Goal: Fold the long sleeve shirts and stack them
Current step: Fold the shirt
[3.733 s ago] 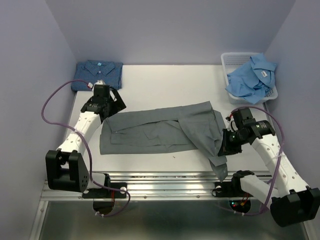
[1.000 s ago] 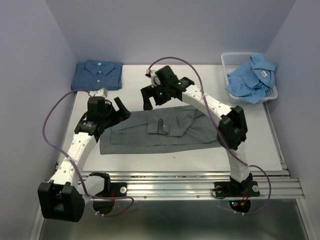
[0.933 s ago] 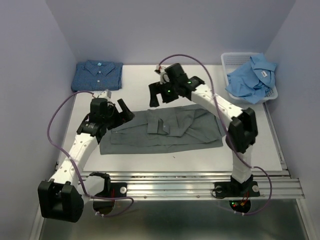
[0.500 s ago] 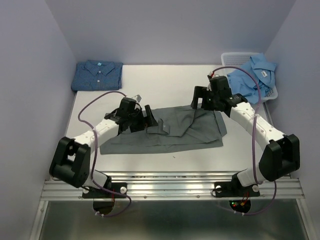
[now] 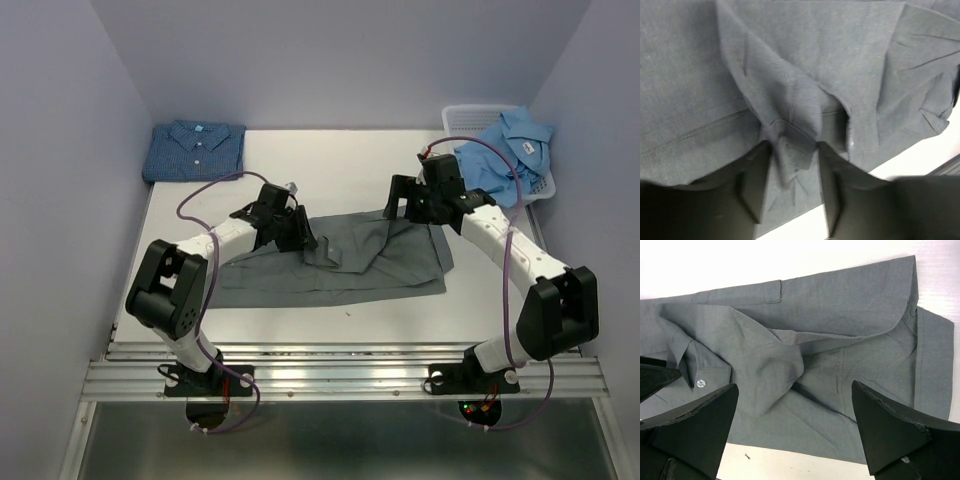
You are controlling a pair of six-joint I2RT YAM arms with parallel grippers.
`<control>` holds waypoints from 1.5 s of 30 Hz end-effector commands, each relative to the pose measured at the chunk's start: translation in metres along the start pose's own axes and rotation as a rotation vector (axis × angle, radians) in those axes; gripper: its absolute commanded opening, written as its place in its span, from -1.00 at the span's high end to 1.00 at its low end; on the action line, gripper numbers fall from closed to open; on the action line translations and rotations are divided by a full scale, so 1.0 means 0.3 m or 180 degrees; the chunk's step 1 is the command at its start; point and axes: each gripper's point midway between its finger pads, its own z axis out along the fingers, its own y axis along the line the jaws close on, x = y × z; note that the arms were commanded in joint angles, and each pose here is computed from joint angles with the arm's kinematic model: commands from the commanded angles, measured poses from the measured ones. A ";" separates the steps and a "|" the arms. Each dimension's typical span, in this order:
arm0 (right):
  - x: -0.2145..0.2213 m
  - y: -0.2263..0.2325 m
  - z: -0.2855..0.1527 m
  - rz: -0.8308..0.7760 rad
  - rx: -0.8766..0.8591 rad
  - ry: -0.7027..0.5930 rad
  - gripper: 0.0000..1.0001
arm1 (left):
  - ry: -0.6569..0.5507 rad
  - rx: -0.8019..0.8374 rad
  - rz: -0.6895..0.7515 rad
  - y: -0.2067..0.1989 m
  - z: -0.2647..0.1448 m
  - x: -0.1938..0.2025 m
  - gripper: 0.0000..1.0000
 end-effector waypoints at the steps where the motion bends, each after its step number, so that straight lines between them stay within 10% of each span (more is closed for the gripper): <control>1: -0.001 -0.013 0.038 0.0047 0.0019 -0.0026 -1.00 | -0.0187 0.0131 0.0148 -0.080 -0.063 -0.070 0.02; 8: 0.008 -0.106 0.099 -0.0072 0.0465 -0.0005 -1.00 | -0.0074 -0.0233 0.0208 -0.033 -0.147 -0.046 1.00; 36: -0.146 -0.238 0.305 -0.0110 0.1123 -0.0135 -1.00 | 0.0031 0.0162 0.0431 -0.272 -0.604 -0.076 1.00; 45: -0.125 -0.193 0.340 -0.0239 0.0834 0.0017 -1.00 | -0.0133 -0.0363 0.0146 -0.126 -0.661 -0.137 1.00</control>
